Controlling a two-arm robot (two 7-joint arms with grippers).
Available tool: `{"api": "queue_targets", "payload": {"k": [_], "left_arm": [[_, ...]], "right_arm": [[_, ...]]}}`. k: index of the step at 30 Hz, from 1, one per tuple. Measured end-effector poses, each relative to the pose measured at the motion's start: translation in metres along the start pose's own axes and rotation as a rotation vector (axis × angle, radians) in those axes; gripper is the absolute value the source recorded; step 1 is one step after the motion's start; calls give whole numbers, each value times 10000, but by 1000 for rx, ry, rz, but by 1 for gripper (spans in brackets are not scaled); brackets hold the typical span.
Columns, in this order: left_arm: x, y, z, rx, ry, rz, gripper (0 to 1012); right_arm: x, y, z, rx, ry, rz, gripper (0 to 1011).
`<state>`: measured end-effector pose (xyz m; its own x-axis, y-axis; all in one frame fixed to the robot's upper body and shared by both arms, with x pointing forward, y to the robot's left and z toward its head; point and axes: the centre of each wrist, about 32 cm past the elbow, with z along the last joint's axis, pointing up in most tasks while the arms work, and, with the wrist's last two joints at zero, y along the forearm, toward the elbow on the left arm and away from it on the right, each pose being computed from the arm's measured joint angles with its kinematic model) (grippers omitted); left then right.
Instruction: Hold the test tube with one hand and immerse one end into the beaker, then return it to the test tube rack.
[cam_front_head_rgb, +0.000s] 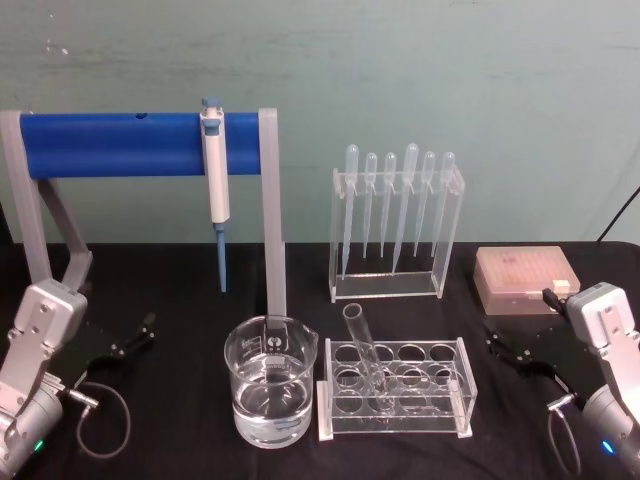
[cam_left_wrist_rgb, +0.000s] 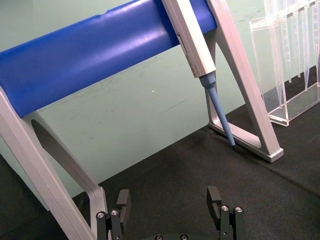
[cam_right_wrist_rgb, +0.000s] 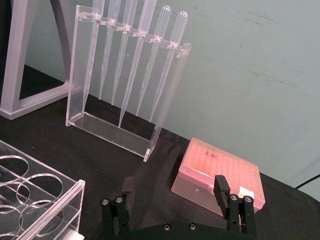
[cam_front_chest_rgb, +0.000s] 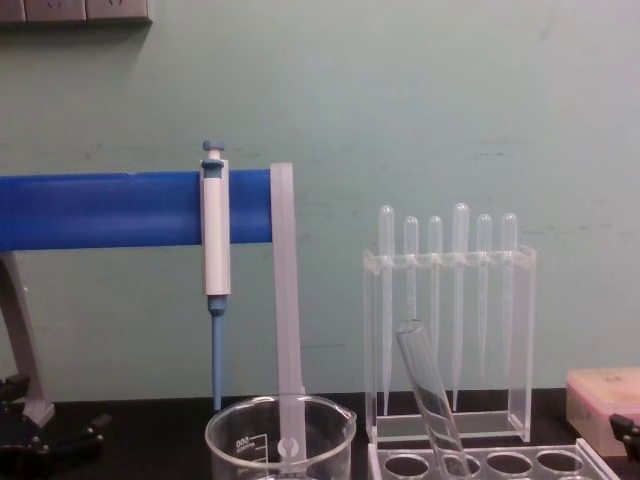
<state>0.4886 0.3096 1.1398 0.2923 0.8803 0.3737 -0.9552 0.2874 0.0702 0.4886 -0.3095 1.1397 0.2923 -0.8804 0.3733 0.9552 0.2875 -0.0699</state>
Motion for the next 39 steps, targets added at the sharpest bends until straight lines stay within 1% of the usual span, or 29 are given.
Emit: {"api": "queue_targets", "payload": {"k": [39], "left_arm": [[0, 0, 0, 0, 0, 0, 1000]], "right_arm": [[1, 0, 0, 0, 0, 0, 1002]]}}
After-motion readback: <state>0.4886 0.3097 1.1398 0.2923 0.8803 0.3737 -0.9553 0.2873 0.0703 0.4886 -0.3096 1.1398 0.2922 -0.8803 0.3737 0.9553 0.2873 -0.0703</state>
